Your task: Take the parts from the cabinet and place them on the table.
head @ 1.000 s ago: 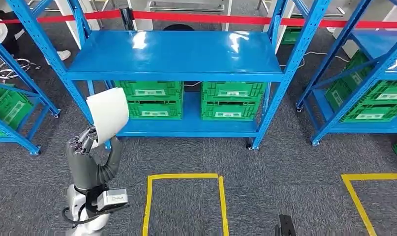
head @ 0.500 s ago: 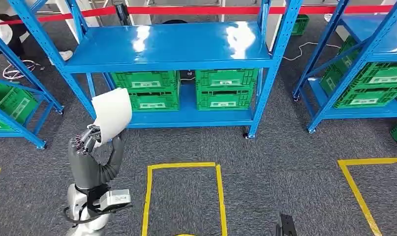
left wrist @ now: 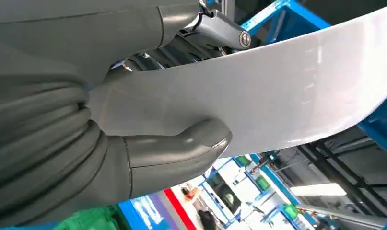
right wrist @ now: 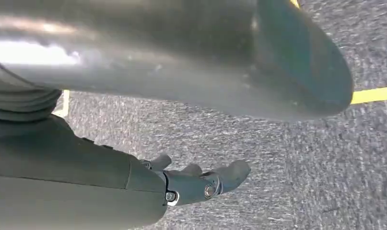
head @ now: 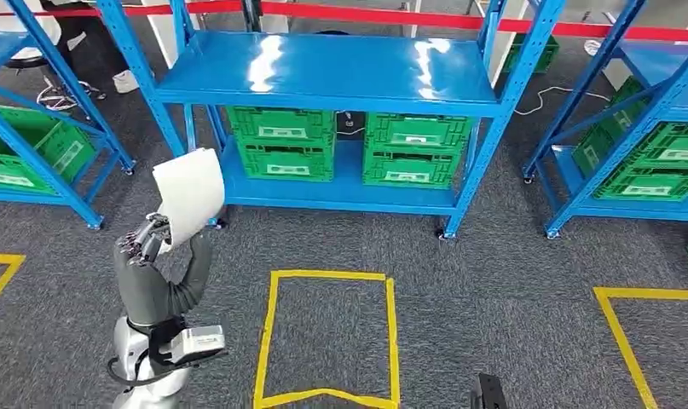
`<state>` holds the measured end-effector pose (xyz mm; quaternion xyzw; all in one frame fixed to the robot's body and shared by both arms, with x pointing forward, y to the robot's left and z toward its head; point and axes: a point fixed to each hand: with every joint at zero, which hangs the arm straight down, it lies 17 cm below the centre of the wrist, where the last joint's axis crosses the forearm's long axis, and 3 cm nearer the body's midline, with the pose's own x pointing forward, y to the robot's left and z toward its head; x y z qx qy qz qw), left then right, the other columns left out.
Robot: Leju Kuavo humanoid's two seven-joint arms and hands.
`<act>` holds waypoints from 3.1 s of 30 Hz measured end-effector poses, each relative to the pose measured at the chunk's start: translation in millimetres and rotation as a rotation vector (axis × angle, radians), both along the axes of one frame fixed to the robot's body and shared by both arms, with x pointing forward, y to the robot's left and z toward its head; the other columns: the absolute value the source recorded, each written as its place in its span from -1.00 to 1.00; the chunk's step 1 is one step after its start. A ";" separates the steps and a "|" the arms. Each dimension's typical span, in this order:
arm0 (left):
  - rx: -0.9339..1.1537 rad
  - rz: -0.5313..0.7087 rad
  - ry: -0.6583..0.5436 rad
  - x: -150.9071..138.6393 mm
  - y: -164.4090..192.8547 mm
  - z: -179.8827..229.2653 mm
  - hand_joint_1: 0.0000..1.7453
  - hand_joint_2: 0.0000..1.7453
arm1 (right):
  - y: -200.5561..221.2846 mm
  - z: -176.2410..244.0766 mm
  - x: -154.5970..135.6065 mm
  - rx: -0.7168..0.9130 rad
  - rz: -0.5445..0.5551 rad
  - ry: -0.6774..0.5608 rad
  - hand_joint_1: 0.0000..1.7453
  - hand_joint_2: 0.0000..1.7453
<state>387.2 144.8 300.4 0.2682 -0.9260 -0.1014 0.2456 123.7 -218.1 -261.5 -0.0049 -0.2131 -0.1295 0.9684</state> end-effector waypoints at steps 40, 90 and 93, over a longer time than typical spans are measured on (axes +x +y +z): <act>-0.022 0.041 -0.015 -15.4 16.7 4.5 1.00 1.00 | 15.3 1.8 0.0 0.002 0.130 -0.015 -1.00 -1.00; -0.130 0.111 -0.023 5.7 49.5 19.9 1.00 1.00 | -2.0 4.3 16.5 -0.092 0.153 -0.054 -1.00 -1.00; -0.131 0.111 -0.012 6.4 48.8 15.8 1.00 1.00 | -5.4 2.6 10.8 -0.097 0.153 -0.044 -1.00 -1.00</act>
